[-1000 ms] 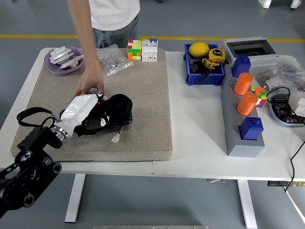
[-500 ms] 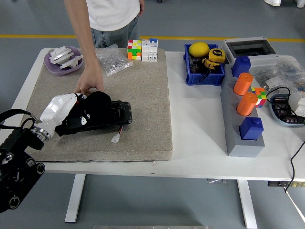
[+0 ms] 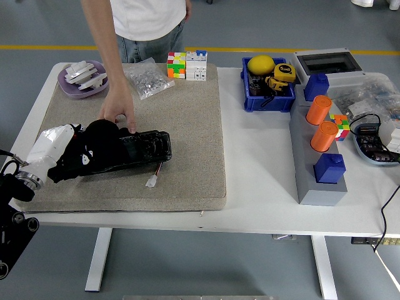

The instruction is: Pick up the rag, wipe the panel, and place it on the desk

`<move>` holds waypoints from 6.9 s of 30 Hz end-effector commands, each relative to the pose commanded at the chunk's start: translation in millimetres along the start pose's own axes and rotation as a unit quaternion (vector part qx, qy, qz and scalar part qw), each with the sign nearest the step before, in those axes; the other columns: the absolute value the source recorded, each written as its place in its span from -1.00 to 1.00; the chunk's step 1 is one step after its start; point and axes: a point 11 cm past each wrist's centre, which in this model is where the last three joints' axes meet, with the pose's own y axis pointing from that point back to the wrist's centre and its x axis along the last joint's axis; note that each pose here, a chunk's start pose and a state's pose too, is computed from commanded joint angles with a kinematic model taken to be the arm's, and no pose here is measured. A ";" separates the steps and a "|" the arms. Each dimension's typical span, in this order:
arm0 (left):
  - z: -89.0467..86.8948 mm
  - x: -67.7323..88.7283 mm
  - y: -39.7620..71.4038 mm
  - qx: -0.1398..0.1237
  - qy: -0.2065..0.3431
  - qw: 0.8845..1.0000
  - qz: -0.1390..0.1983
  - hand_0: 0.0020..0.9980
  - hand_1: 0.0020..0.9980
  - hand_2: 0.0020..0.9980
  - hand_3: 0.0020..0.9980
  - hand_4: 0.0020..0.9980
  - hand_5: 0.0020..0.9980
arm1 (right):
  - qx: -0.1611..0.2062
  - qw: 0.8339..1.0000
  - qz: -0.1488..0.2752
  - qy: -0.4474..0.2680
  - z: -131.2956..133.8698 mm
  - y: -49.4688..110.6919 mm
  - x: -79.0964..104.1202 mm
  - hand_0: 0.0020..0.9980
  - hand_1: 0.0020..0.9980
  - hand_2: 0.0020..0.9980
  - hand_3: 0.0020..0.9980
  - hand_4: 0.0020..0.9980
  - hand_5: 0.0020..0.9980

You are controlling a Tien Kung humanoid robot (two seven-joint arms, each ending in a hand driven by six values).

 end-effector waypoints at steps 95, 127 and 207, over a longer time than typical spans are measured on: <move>28.8 -8.4 -9.8 -0.046 -0.005 0.999 -0.006 -0.43 -0.32 0.09 -0.03 -0.18 -1.00 | -0.025 0.999 -0.004 0.021 18.8 0.0 2.1 0.59 0.36 0.37 0.21 0.98 -0.08; 41.3 -6.1 -16.3 -0.058 -0.001 0.998 -0.005 -0.44 -0.29 0.10 -0.01 -0.15 -1.00 | -0.025 0.999 -0.001 0.022 20.8 -0.2 5.3 0.60 0.36 0.37 0.22 0.99 -0.07; -16.6 15.8 8.4 0.019 -0.001 1.000 0.024 -0.42 -0.28 0.10 0.00 -0.11 -1.00 | -0.030 0.999 0.007 0.017 27.7 0.1 6.8 0.59 0.35 0.36 0.20 0.98 -0.07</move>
